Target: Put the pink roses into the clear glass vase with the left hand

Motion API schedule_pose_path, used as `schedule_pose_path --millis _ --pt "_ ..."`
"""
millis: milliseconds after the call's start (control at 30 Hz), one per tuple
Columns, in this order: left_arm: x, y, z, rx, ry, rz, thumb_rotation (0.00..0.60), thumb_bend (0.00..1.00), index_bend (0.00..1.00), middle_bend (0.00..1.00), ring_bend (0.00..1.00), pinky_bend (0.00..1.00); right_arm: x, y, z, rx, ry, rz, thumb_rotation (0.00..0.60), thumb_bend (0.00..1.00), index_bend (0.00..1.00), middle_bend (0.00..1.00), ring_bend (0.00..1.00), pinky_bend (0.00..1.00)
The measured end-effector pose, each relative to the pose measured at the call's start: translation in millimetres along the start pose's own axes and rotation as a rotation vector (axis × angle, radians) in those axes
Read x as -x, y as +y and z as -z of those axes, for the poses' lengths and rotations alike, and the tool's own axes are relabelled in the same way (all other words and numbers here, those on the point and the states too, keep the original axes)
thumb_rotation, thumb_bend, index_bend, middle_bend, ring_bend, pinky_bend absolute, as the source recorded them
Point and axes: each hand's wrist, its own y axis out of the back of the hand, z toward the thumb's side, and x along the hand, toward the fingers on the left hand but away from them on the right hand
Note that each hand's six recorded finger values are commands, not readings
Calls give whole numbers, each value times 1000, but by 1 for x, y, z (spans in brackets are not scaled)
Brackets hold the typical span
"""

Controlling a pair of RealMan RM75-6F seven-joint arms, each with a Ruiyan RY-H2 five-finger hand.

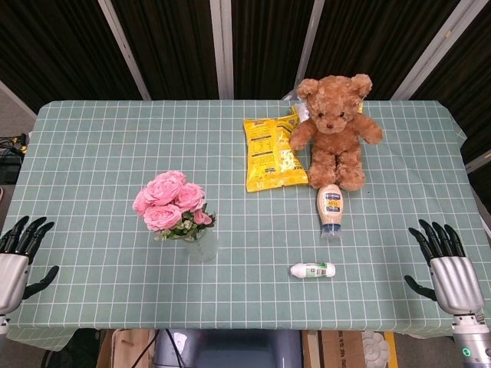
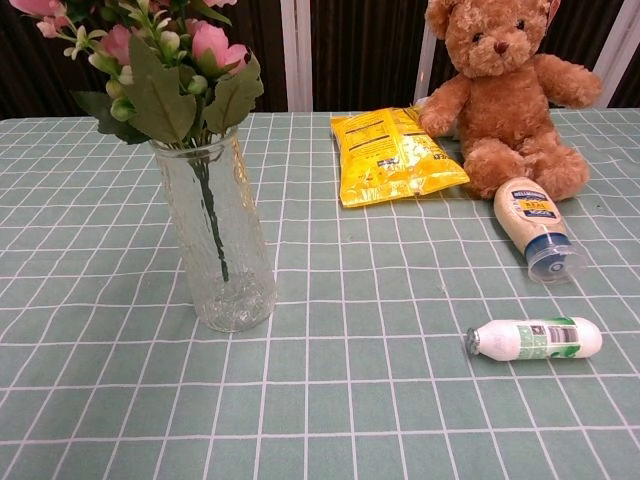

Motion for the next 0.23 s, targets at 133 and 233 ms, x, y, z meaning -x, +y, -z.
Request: schedule_pose_path --millis 133,233 --pt "-1 5 4 6 7 -31 600 339 148 83 0 151 0 2 2 1 -5 6 600 192 148 75 36 0" --pt "-1 5 9 0 24 -37 600 338 149 83 0 150 0 2 4 4 -16 6 600 193 148 75 36 0"
